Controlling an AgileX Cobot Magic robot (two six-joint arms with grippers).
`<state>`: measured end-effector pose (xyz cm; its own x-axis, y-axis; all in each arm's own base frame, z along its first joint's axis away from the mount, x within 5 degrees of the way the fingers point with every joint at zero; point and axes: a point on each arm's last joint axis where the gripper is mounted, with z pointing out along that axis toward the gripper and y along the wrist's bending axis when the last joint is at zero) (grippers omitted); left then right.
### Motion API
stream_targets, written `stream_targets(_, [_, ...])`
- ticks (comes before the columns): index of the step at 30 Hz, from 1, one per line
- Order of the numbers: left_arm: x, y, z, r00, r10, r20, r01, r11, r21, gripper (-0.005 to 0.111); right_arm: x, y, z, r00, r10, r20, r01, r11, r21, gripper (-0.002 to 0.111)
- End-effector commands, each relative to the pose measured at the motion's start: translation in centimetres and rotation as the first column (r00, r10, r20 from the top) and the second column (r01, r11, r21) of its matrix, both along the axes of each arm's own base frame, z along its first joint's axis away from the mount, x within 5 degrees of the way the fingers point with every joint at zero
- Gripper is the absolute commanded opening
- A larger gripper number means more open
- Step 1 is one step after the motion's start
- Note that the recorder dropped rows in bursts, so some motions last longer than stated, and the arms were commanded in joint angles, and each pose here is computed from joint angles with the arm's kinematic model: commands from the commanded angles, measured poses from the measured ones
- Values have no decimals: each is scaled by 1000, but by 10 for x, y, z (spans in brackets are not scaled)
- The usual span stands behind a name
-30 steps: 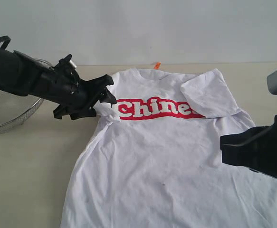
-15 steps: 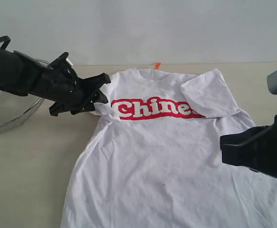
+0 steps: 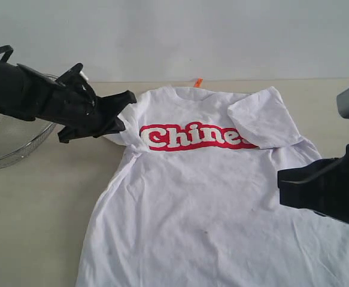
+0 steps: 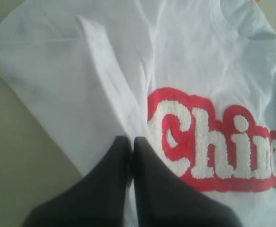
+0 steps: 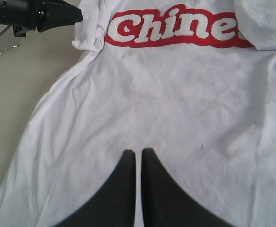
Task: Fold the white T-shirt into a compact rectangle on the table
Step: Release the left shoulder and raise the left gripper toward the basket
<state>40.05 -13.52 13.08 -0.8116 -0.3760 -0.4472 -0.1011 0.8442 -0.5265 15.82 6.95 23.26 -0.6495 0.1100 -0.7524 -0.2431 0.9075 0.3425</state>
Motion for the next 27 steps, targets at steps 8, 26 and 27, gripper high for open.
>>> stream_targets(8, [2, 9, 32, 994, -29, 101, 25, 999, 39, 4, -1, 0, 0, 1000, 2, 9, -2, 1000, -7, 0])
stream_targets(26, [-8, 3, 30, 993, -117, 18, 117, 993, 2, 20, -1, -1, 0, 1000, 3, 11, -3, 1000, -9, 0])
stream_targets(27, [-8, 3, 29, 992, -125, 13, 125, 992, 3, 25, 1, 0, 1, 1000, 7, 24, -7, 1000, -18, 0])
